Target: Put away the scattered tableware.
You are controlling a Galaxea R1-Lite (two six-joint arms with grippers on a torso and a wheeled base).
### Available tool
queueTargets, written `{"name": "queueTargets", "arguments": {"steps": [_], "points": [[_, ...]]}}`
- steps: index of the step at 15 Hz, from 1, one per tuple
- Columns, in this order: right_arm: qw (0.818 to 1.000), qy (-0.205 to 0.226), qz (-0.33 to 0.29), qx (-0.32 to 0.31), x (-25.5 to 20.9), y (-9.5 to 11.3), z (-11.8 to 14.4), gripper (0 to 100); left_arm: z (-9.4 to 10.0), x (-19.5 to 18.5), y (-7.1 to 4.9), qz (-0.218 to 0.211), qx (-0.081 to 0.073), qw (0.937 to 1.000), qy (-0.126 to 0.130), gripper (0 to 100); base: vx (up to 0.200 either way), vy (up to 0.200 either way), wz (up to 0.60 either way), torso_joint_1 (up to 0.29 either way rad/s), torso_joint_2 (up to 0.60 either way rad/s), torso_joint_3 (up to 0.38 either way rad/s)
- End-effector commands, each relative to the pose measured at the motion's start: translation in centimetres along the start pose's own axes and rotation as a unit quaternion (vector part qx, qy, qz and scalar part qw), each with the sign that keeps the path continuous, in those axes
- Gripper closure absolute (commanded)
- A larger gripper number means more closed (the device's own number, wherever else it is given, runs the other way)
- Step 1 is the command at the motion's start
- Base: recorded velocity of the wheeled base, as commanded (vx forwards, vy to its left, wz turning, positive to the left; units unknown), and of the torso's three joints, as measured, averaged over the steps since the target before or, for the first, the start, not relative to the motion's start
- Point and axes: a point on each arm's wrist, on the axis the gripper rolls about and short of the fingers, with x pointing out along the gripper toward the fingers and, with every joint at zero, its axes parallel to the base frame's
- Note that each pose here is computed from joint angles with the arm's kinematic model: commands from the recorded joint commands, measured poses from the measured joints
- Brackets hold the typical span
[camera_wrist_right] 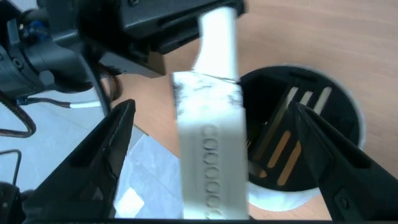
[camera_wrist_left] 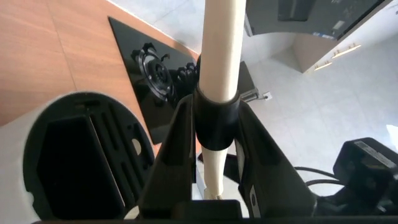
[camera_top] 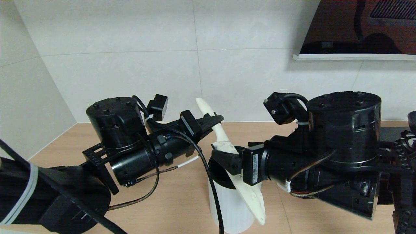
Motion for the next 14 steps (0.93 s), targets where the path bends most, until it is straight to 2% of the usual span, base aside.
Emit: {"name": "queueTargets", "arguments": {"steps": [1,3,4,5,6,7,8,9,10,12,13,14], "points": [[0.999,-0.023,-0.022,0.010,-0.7,-1.7,1.4,0,1.0,-0.6,-1.0,-0.012,0.007,0.9998,-0.016,100,0.000,0.000,0.00,0.000,0.00,0.000],[0.998,-0.044,-0.045,0.019,-1.8,-3.3,2.6,0,2.2,-1.7,-2.3,0.000,0.017,0.9995,-0.026,100,0.000,0.000,0.00,0.000,0.00,0.000],[0.997,-0.051,-0.059,0.023,-2.4,-4.3,2.8,0,2.7,-2.1,-3.0,0.012,0.029,0.9991,-0.029,100,0.000,0.000,0.00,0.000,0.00,0.000],[0.996,-0.058,-0.068,0.025,-2.9,-4.9,3.1,0,3.0,-2.3,-3.6,0.019,0.035,0.9985,-0.039,100,0.000,0.000,0.00,0.000,0.00,0.000],[0.994,-0.067,-0.085,0.033,-3.1,-6.6,3.8,0,3.7,-2.5,-4.9,0.046,0.053,0.9950,-0.071,100,0.000,0.000,0.00,0.000,0.00,0.000],[0.993,-0.070,-0.088,0.035,-3.4,-7.2,4.0,0,4.0,-2.5,-5.7,0.071,0.065,0.9913,-0.090,100,0.000,0.000,0.00,0.000,0.00,0.000],[0.993,-0.068,-0.089,0.036,-3.5,-7.4,4.0,0,4.1,-2.4,-6.1,0.084,0.070,0.9892,-0.097,100,0.000,0.000,0.00,0.000,0.00,0.000],[0.993,-0.061,-0.092,0.036,-3.5,-7.7,3.6,0,3.9,-1.7,-7.2,0.128,0.093,0.9796,-0.123,100,0.000,0.000,0.00,0.000,0.00,0.000],[0.993,-0.057,-0.093,0.036,-3.3,-7.7,3.4,0,3.4,-1.3,-7.9,0.147,0.112,0.9729,-0.139,100,0.000,0.000,0.00,0.000,0.00,0.000],[0.993,-0.051,-0.097,0.036,-2.8,-7.9,3.2,0,2.2,-0.7,-9.1,0.163,0.169,0.9594,-0.156,100,0.000,0.000,0.00,0.000,0.00,0.000],[0.993,-0.048,-0.099,0.035,-2.6,-8.0,3.1,0,1.4,-0.5,-9.4,0.180,0.207,0.9482,-0.160,100,0.000,0.000,0.00,0.000,0.00,0.000],[0.993,-0.045,-0.100,0.035,-2.4,-8.1,2.9,0,0.6,-0.1,-9.4,0.202,0.238,0.9347,-0.171,100,0.000,0.000,0.00,0.000,0.00,0.000]]}}
